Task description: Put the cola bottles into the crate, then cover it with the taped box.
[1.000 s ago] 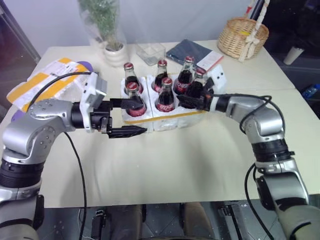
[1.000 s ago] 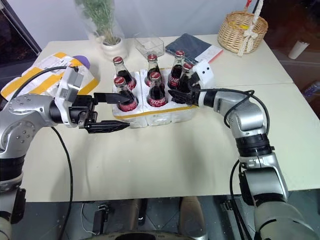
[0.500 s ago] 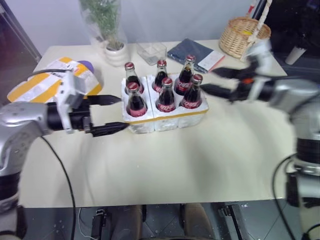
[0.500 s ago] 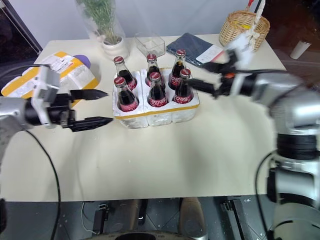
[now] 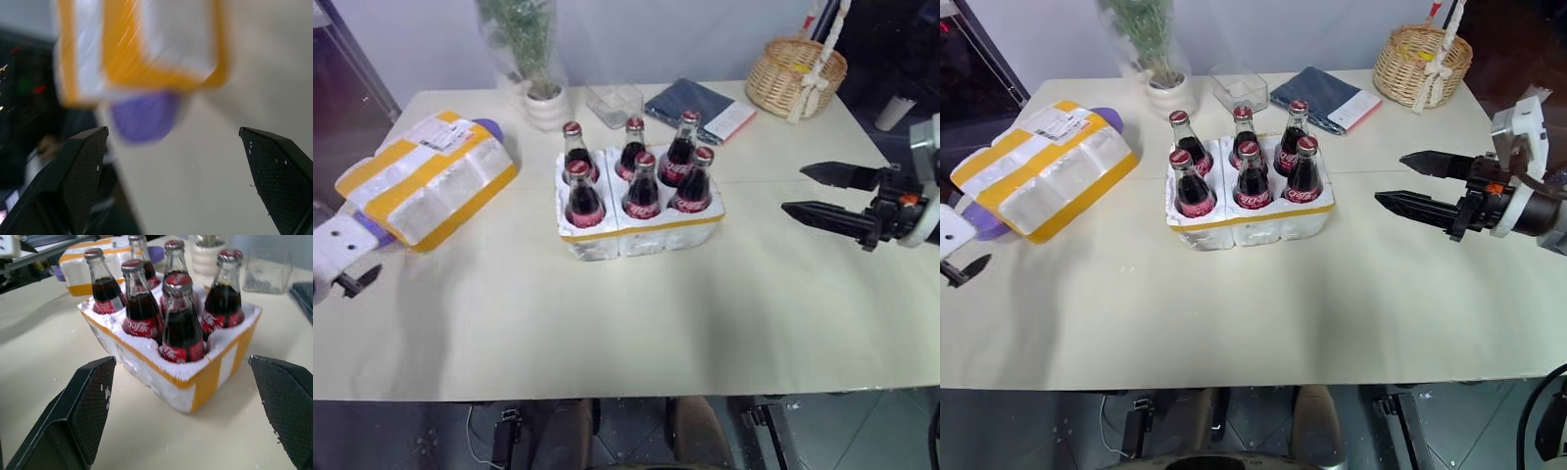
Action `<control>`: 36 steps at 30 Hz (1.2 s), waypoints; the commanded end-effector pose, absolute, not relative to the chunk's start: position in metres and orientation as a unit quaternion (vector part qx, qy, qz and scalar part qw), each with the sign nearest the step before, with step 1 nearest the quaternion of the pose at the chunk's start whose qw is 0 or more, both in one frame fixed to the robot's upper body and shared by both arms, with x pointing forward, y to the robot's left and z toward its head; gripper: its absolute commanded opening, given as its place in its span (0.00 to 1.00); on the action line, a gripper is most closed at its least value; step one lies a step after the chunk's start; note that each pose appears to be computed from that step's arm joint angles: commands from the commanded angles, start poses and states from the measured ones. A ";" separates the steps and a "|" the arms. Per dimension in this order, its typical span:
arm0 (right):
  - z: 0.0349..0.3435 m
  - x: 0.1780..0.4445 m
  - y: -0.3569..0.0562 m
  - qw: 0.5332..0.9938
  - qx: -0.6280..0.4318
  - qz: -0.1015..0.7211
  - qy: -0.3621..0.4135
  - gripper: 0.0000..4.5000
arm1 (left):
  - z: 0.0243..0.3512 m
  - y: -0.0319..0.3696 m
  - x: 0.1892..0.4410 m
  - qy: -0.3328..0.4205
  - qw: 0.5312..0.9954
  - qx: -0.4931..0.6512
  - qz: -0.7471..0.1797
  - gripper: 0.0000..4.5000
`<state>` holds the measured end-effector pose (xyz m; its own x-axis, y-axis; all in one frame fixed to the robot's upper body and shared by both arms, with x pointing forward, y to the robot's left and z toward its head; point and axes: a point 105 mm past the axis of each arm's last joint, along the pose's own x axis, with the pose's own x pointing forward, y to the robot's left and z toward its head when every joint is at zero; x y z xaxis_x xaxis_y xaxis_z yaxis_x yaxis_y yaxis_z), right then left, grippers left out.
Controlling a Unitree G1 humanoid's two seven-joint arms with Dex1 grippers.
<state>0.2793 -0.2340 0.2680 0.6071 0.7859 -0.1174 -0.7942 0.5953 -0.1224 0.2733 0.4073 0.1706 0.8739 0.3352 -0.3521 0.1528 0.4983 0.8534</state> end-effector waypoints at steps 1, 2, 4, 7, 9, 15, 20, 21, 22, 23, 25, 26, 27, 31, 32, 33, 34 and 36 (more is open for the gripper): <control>0.286 0.278 -0.238 0.893 -0.097 0.439 -0.009 0.99 | 0.165 0.421 0.289 0.225 0.809 0.535 0.097 1.00; 0.289 0.278 -0.236 0.893 -0.095 0.440 -0.013 0.99 | 0.161 0.423 0.295 0.220 0.807 0.538 0.105 1.00; 0.293 0.278 -0.233 0.891 -0.093 0.444 -0.020 0.99 | 0.153 0.426 0.306 0.212 0.808 0.538 0.112 1.00; 0.297 0.278 -0.229 0.892 -0.098 0.442 -0.025 0.99 | 0.142 0.426 0.321 0.205 0.807 0.541 0.118 1.00; 0.300 0.277 -0.225 0.892 -0.096 0.441 -0.029 0.99 | 0.139 0.426 0.328 0.197 0.806 0.545 0.120 1.00; 0.302 0.271 -0.217 0.895 -0.100 0.434 -0.030 0.99 | 0.128 0.430 0.338 0.208 0.800 0.548 0.124 1.00; 0.304 0.267 -0.219 0.902 -0.105 0.419 -0.026 1.00 | 0.119 0.423 0.350 0.210 0.804 0.547 0.102 0.94; 0.305 0.266 -0.219 0.902 -0.104 0.418 -0.026 1.00 | 0.119 0.420 0.353 0.206 0.807 0.545 0.096 0.88; 0.306 0.266 -0.219 0.902 -0.104 0.417 -0.026 1.00 | 0.119 0.419 0.355 0.204 0.808 0.545 0.092 0.78; 0.307 0.265 -0.219 0.903 -0.104 0.417 -0.025 1.00 | 0.121 0.418 0.357 0.200 0.808 0.547 0.092 0.71; 0.307 0.264 -0.221 0.904 -0.104 0.414 -0.023 1.00 | 0.125 0.417 0.360 0.194 0.806 0.551 0.095 0.51; 0.306 0.264 -0.223 0.905 -0.103 0.412 -0.020 1.00 | 0.128 0.418 0.361 0.190 0.802 0.557 0.098 0.41; 0.305 0.264 -0.226 0.906 -0.098 0.411 -0.013 1.00 | 0.132 0.419 0.362 0.187 0.798 0.563 0.103 0.30; 0.299 0.261 -0.236 0.909 -0.091 0.407 0.009 1.00 | 0.151 0.421 0.364 0.161 0.790 0.580 0.120 0.23; 0.296 0.262 -0.241 0.912 -0.102 0.396 0.013 1.00 | 0.160 0.421 0.365 0.149 0.788 0.585 0.124 0.23; 0.293 0.263 -0.246 0.916 -0.112 0.385 0.017 1.00 | 0.169 0.420 0.365 0.136 0.787 0.589 0.126 0.23; 0.291 0.264 -0.252 0.920 -0.115 0.374 0.023 1.00 | 0.184 0.418 0.367 0.116 0.786 0.593 0.130 0.23; 0.288 0.265 -0.261 0.923 -0.119 0.365 0.027 1.00 | 0.206 0.413 0.368 0.085 0.784 0.600 0.134 0.23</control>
